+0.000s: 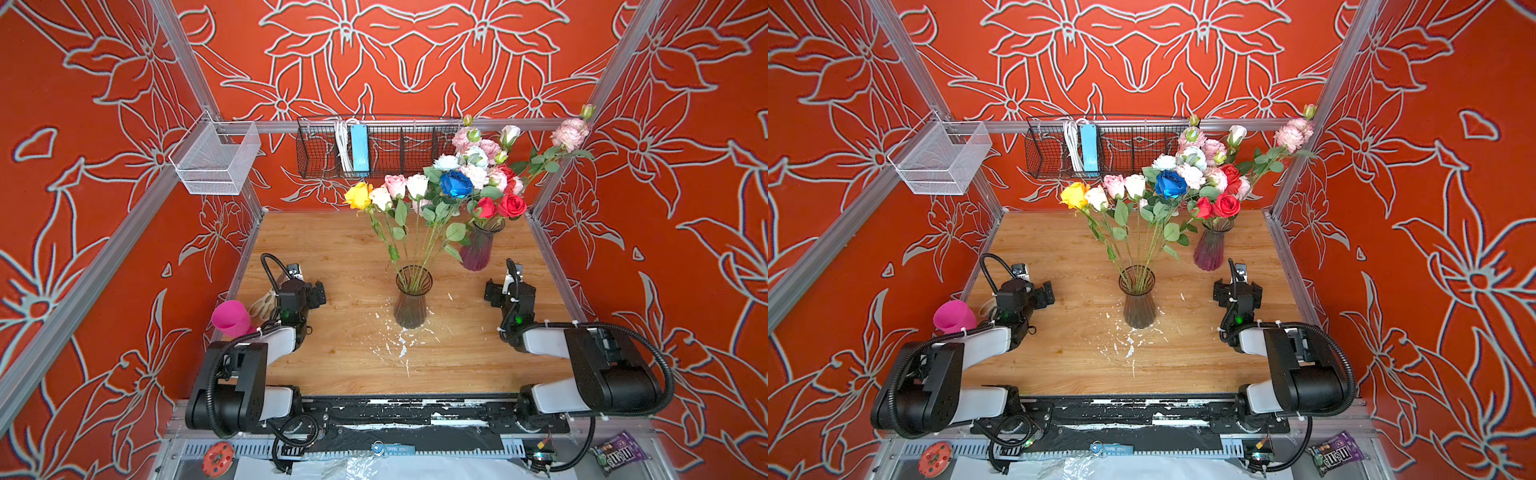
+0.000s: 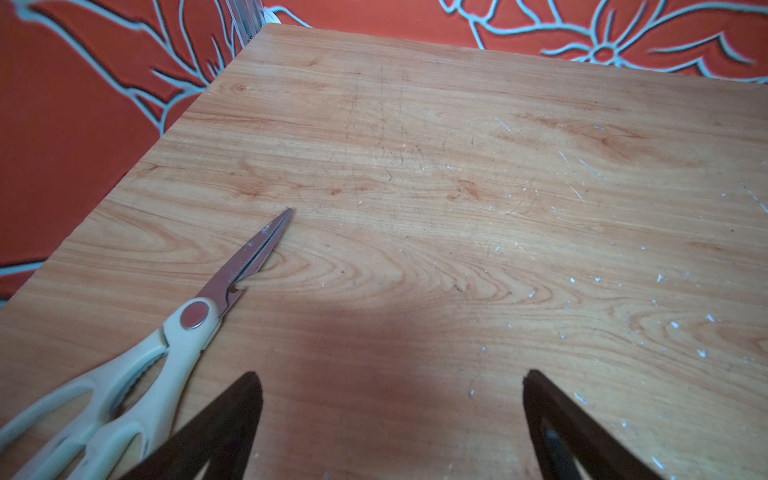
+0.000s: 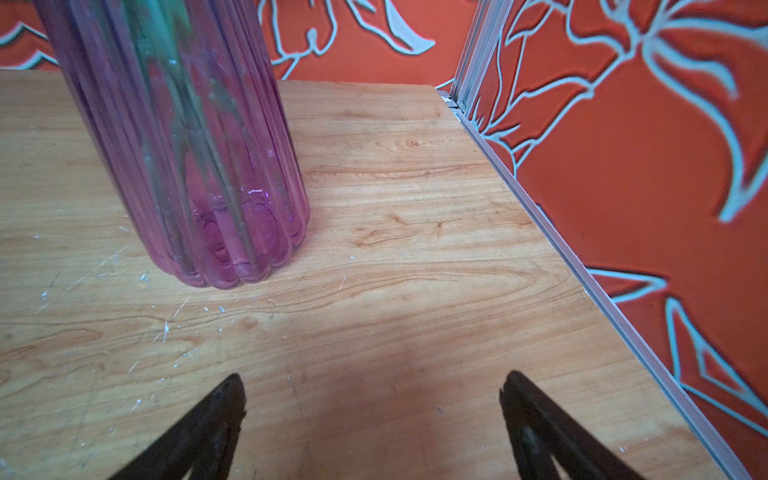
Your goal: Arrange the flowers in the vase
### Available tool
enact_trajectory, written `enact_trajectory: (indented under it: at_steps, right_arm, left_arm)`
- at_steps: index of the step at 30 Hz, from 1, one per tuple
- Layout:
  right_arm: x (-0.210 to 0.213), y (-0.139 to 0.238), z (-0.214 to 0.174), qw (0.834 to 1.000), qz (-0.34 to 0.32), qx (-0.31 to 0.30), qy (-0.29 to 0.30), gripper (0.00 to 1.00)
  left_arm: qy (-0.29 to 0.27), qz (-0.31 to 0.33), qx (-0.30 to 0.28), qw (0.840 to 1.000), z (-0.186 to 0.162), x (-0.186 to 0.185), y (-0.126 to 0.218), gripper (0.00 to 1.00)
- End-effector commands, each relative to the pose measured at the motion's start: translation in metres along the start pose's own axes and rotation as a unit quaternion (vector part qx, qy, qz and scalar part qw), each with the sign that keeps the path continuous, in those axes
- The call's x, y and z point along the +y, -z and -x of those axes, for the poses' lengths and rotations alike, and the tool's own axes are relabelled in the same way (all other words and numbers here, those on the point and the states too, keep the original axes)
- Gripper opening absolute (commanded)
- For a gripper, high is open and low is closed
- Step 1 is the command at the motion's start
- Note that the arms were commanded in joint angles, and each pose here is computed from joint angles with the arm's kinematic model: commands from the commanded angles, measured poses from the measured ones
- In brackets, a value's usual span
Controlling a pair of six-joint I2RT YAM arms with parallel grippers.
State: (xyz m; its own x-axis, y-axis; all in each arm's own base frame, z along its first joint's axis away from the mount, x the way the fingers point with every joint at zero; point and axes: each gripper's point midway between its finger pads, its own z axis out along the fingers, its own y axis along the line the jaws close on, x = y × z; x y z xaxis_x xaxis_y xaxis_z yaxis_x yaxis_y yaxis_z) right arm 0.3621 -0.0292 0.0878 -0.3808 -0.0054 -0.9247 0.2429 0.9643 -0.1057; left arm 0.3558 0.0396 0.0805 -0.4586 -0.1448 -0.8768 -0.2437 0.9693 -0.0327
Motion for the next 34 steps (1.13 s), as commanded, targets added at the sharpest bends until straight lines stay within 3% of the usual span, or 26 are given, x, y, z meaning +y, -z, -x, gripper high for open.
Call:
enact_trajectory:
  at_steps: [1, 14, 34]
  right_arm:
    - [0.001, 0.000, 0.010, 1.000, -0.001, -0.013, -0.003, 0.97]
    - [0.001, 0.000, 0.010, 1.000, -0.003, -0.011, -0.001, 0.97]
    - [0.001, -0.001, 0.010, 1.000, -0.003, -0.011, -0.001, 0.97]
  left_arm:
    - [0.004, -0.005, -0.008, 1.000, 0.007, -0.002, 0.000, 0.97]
    - [-0.020, -0.049, 0.004, 0.999, 0.006, -0.018, -0.003, 0.97]
    - [-0.025, -0.063, 0.005, 0.998, 0.005, -0.023, -0.002, 0.97]
